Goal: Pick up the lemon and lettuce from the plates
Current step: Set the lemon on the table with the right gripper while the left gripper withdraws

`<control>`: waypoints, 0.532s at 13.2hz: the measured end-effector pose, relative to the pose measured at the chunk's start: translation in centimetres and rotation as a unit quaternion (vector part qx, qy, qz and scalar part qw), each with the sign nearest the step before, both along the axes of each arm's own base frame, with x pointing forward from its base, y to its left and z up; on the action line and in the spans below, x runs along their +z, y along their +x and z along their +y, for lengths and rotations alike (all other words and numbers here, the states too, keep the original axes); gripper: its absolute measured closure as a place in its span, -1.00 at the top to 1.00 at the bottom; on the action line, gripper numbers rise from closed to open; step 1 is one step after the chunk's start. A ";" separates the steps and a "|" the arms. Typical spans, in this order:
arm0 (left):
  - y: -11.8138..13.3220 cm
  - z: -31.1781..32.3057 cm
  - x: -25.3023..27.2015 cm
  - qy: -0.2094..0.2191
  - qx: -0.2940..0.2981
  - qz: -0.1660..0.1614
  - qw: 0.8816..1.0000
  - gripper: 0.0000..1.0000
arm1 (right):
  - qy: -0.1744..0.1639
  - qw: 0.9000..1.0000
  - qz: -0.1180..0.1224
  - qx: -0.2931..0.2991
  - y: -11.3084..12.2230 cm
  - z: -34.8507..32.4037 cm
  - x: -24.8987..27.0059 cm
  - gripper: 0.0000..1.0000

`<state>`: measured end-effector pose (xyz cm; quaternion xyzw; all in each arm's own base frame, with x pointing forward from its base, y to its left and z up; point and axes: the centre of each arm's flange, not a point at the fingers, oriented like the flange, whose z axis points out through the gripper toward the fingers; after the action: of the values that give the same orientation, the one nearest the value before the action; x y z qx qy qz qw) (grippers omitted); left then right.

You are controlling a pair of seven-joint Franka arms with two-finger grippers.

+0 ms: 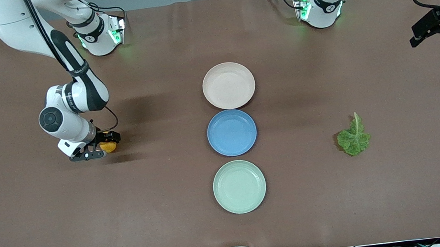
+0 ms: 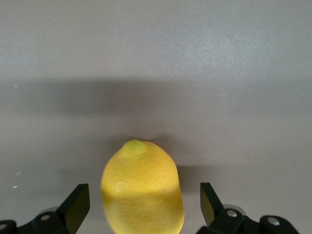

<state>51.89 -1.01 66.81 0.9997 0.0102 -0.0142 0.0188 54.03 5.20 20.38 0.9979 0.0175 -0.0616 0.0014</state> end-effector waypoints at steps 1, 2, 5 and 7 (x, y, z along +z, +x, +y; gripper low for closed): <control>-0.4 0.4 -0.2 -0.001 0.004 0.003 1.000 1.00 | 0.001 1.000 0.022 0.000 1.1 0.2 1.5 1.00; -0.6 0.5 -0.3 -0.002 0.005 0.005 1.000 1.00 | 0.003 0.999 0.039 0.000 2.5 0.3 3.5 1.00; -0.7 -0.7 -0.4 0.006 -0.005 0.006 1.000 1.00 | 0.009 0.998 0.054 -0.012 6.4 -1.2 10.6 1.00; -0.9 -1.7 -0.1 0.012 -0.011 0.003 1.000 1.00 | 0.000 0.998 0.056 -0.015 8.1 -3.2 14.7 1.00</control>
<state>50.96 -2.72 66.69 0.9998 -0.0002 -0.0176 0.0070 62.09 1.99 35.13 0.9930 0.0023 -0.1177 -0.0002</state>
